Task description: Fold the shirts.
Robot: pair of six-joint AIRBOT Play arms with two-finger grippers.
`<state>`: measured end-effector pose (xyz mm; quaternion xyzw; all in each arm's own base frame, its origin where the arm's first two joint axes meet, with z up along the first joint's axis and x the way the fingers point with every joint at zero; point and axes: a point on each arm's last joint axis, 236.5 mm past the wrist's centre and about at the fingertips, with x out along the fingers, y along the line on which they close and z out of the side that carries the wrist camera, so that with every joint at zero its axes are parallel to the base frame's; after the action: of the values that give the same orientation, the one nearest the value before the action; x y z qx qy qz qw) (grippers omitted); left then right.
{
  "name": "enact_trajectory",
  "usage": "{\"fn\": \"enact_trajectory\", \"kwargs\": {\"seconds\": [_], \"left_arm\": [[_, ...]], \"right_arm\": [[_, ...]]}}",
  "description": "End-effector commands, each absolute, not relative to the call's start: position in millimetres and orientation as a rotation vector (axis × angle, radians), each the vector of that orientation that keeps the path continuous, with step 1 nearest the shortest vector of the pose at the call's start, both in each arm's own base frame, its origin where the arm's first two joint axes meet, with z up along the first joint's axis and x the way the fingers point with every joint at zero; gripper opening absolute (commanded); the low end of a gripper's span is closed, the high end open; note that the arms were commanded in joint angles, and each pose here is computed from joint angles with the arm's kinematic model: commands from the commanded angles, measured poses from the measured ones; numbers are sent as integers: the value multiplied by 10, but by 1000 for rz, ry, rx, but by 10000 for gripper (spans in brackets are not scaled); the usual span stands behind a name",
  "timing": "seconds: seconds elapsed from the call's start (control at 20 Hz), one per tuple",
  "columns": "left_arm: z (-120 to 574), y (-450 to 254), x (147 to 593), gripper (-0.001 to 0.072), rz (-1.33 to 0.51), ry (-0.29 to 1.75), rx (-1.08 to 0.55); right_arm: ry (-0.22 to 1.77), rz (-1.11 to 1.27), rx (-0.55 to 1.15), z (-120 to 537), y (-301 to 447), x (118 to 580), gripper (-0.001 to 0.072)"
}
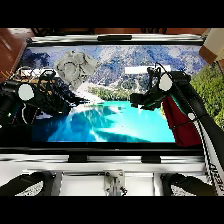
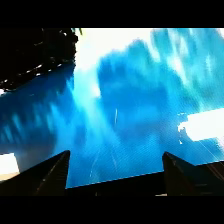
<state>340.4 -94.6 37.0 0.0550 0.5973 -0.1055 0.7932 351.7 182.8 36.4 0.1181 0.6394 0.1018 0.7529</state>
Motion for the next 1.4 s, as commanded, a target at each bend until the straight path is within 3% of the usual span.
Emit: {"fn": "enact_trajectory", "kwargs": {"seconds": [0.0, 1.35], "left_arm": [[370, -942, 3403, 701, -226, 1284, 118], [370, -942, 3403, 701, -226, 1284, 118]], "right_arm": [[1396, 223, 258, 365, 1832, 3518, 546], [1434, 255, 223, 350, 1833, 3415, 546]]}}
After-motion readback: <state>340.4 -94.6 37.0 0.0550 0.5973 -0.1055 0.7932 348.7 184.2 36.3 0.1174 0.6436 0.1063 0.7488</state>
